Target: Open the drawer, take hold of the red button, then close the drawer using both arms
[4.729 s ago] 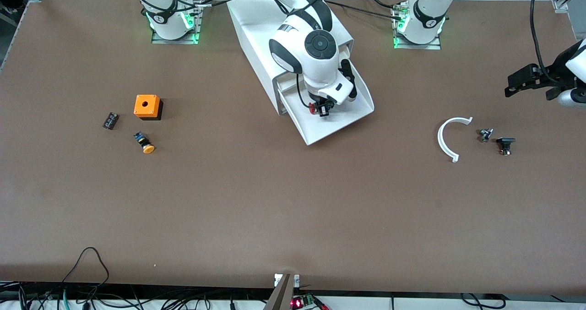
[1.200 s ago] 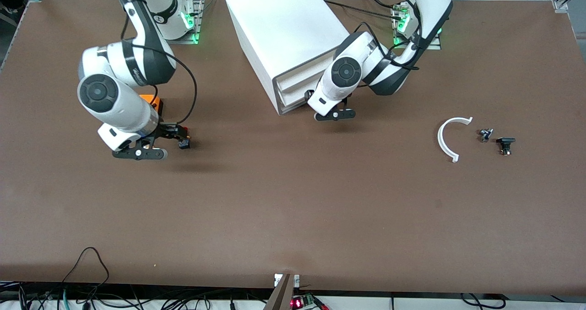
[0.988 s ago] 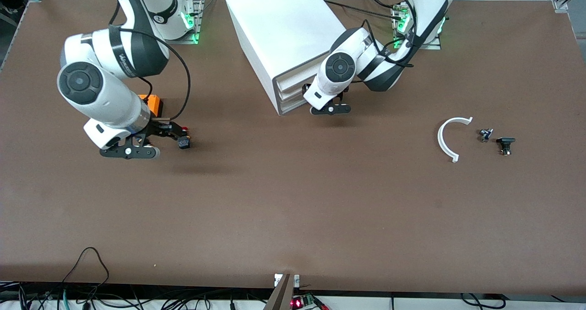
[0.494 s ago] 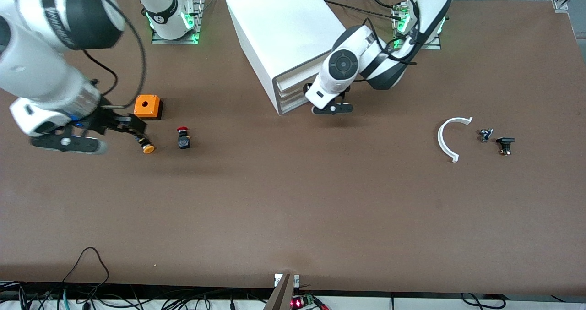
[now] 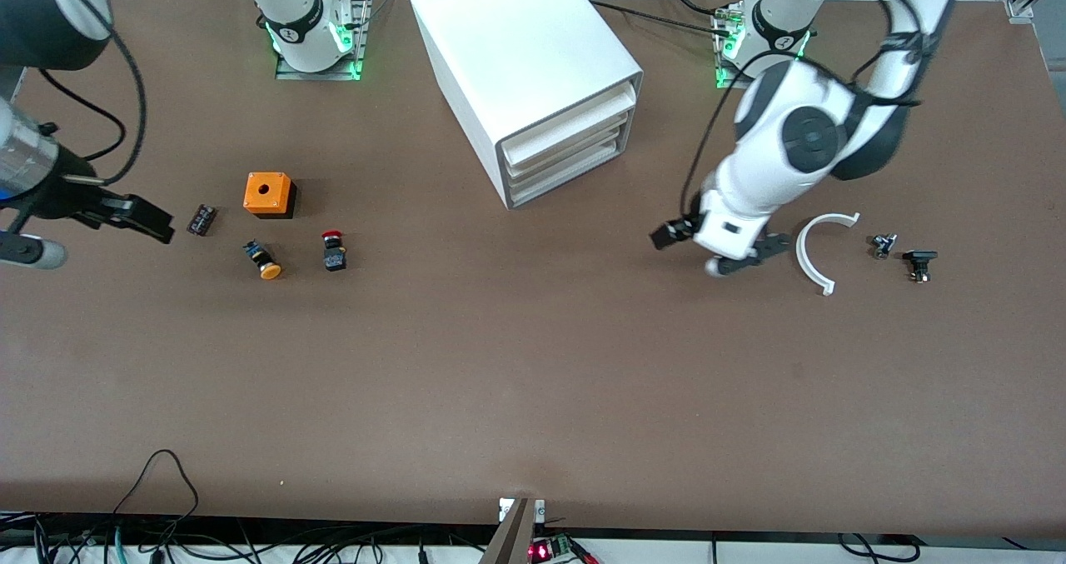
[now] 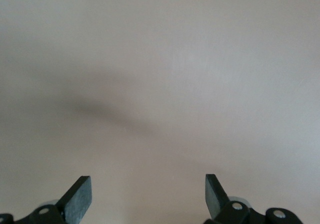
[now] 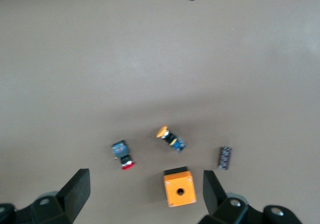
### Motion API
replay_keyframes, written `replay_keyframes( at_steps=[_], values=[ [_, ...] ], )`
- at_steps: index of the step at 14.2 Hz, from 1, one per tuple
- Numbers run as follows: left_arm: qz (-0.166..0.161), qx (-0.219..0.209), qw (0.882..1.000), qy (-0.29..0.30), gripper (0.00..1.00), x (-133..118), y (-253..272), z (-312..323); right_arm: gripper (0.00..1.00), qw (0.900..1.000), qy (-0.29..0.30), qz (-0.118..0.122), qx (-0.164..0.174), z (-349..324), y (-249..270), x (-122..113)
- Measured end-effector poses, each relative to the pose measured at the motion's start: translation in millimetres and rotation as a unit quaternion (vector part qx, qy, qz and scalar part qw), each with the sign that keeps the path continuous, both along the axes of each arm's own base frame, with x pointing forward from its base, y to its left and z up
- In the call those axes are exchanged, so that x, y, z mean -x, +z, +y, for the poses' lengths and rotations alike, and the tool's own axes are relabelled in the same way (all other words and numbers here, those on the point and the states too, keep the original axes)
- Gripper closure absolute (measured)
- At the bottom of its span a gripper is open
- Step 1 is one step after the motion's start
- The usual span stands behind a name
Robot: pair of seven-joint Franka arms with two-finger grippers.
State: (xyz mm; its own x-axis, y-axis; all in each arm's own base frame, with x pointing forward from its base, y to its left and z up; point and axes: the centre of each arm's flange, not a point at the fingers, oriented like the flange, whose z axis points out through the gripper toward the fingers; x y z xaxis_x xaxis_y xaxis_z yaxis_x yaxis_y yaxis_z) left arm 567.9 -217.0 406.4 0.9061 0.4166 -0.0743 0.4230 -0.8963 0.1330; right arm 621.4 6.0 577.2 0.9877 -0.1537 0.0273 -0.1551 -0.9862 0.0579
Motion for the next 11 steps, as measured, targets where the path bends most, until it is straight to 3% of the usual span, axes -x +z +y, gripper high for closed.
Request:
replay_keyframes(
  at_steps=[3, 8, 11],
  values=[
    [-0.018, -0.018, 0.999, -0.041, 0.00, -2.5, 60.2, 45.2, 0.00, 0.999, 0.030, 0.010, 0.003, -34.2, 4.1, 5.2],
    [-0.042, -0.038, 0.989, -0.136, 0.00, 7.6, 175.4, 153.3, 0.00, 0.999, 0.018, 0.032, 0.001, -35.8, 15.5, 20.6],
    [-0.053, -0.042, 0.983, -0.171, 0.00, 19.0, 210.9, 221.3, 0.00, 0.999, 0.011, 0.037, 0.001, -37.0, 21.1, 26.7]
  ],
)
